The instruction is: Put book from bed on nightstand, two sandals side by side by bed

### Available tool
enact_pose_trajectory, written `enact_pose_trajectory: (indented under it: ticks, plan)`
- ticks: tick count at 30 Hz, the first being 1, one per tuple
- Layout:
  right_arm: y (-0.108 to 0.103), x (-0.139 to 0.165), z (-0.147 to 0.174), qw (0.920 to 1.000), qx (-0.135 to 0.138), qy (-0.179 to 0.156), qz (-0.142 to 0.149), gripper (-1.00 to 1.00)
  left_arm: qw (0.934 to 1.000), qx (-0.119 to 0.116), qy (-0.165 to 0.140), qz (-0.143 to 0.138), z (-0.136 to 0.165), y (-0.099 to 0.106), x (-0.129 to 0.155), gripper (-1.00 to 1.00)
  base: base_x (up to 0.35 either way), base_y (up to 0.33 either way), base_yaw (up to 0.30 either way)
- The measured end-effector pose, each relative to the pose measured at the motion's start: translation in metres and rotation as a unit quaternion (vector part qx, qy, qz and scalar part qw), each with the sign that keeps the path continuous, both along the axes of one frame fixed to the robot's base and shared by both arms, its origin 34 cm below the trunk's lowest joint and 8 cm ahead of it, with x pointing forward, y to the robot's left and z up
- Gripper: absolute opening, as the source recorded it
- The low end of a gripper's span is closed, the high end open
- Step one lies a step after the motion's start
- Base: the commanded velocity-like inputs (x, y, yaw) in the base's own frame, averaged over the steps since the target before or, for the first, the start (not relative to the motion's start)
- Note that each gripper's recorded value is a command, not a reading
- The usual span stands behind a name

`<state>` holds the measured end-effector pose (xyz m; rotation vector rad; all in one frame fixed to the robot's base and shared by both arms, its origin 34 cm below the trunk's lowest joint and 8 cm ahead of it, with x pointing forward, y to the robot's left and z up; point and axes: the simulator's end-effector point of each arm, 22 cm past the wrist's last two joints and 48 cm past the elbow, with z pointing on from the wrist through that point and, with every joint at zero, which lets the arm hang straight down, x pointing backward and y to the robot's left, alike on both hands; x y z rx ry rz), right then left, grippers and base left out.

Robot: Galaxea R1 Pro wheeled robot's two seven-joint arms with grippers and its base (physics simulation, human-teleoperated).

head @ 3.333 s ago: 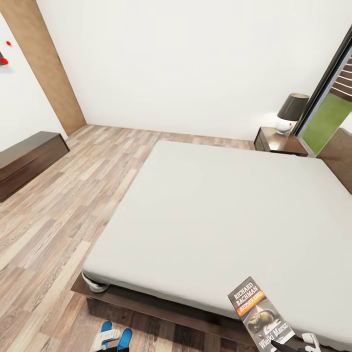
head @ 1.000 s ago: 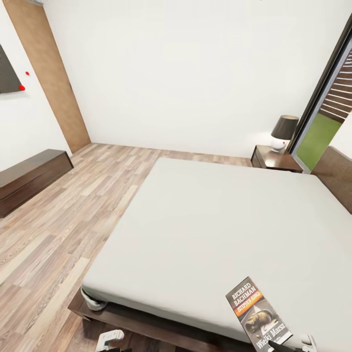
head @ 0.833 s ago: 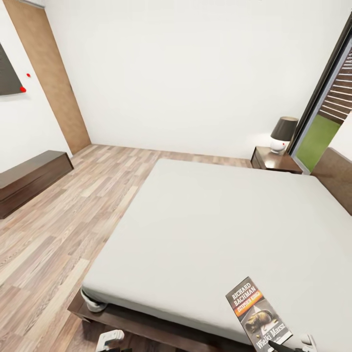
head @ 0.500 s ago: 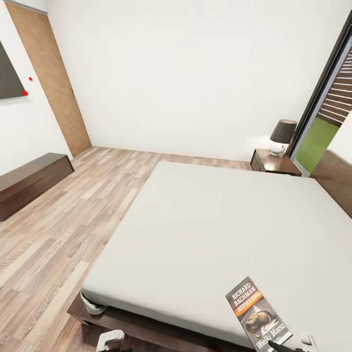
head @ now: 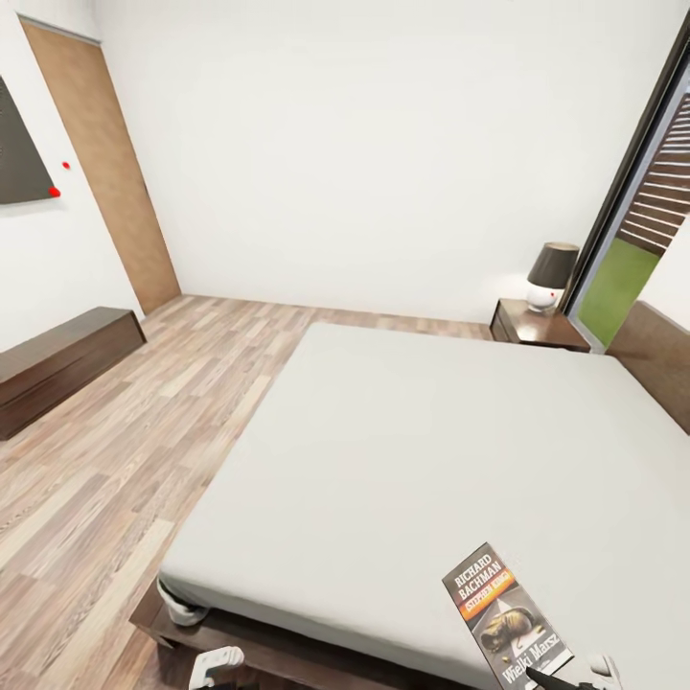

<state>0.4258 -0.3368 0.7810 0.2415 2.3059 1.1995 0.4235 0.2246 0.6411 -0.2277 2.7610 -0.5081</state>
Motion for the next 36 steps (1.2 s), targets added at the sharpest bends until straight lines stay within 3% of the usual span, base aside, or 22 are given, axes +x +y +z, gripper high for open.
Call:
enact_pose_trajectory:
  ticks: [36]
  plan:
    - [0.000, 0.012, 0.018, 0.9996, 0.000, -0.029, 0.000, -1.00, 0.9996, 0.000, -0.029, 0.000, 0.018, 0.001, 0.020, 1.00, 0.000, 0.000, 0.000]
